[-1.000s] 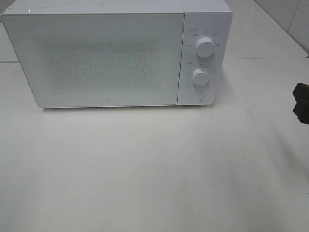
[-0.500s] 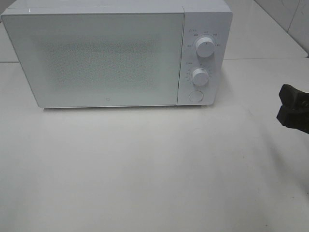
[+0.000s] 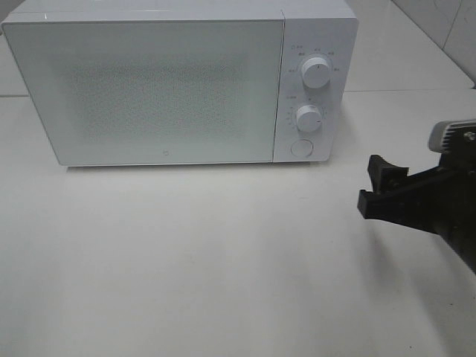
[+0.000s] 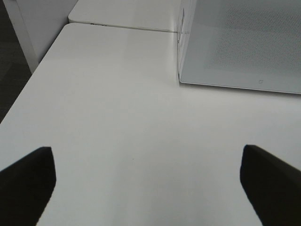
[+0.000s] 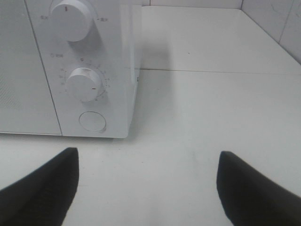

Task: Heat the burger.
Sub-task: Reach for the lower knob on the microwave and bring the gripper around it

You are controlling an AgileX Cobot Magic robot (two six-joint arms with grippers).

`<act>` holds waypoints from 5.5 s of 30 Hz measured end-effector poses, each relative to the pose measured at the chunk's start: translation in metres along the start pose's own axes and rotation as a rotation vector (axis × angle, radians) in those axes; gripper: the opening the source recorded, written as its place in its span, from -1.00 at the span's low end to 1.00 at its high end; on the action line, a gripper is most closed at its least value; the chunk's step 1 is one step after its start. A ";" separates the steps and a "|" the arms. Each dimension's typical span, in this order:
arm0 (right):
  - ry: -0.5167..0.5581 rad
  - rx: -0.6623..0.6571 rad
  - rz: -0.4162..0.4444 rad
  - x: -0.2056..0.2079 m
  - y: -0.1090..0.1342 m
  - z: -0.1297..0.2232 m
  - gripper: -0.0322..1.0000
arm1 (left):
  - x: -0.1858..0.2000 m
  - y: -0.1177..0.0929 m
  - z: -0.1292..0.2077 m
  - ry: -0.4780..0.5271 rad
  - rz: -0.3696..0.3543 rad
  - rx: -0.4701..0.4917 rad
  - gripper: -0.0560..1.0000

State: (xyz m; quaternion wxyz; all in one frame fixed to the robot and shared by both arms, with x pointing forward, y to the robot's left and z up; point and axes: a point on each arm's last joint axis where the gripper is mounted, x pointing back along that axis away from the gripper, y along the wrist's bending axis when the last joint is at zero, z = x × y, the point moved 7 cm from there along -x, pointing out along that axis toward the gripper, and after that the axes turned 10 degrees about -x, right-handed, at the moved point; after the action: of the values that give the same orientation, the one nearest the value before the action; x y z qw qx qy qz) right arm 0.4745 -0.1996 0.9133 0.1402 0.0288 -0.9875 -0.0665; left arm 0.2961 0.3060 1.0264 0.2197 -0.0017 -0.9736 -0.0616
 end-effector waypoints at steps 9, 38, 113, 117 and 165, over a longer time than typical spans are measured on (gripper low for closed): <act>0.005 0.017 0.021 -0.027 0.030 0.009 0.52 | 0.000 0.000 0.000 0.000 0.000 0.000 0.98; -0.045 -0.035 0.020 -0.103 0.060 0.005 0.52 | 0.000 0.000 0.000 0.000 0.000 0.000 0.98; -0.059 -0.019 0.005 -0.163 0.066 0.013 -0.16 | 0.000 0.000 0.000 0.000 -0.001 0.000 0.98; -0.061 -0.055 0.001 -0.163 0.066 0.013 -0.16 | 0.000 0.000 0.000 0.000 -0.001 0.000 0.98; 0.039 -1.734 -0.130 -0.161 0.072 0.017 -0.14 | 0.000 0.000 0.000 0.000 -0.001 0.000 0.98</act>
State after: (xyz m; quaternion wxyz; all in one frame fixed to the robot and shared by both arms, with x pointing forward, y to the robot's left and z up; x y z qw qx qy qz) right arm 0.6209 -0.1139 0.8630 0.1254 -0.0308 -0.5823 -0.8027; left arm 0.2961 0.3060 1.0264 0.2197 -0.0012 -0.9736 -0.0615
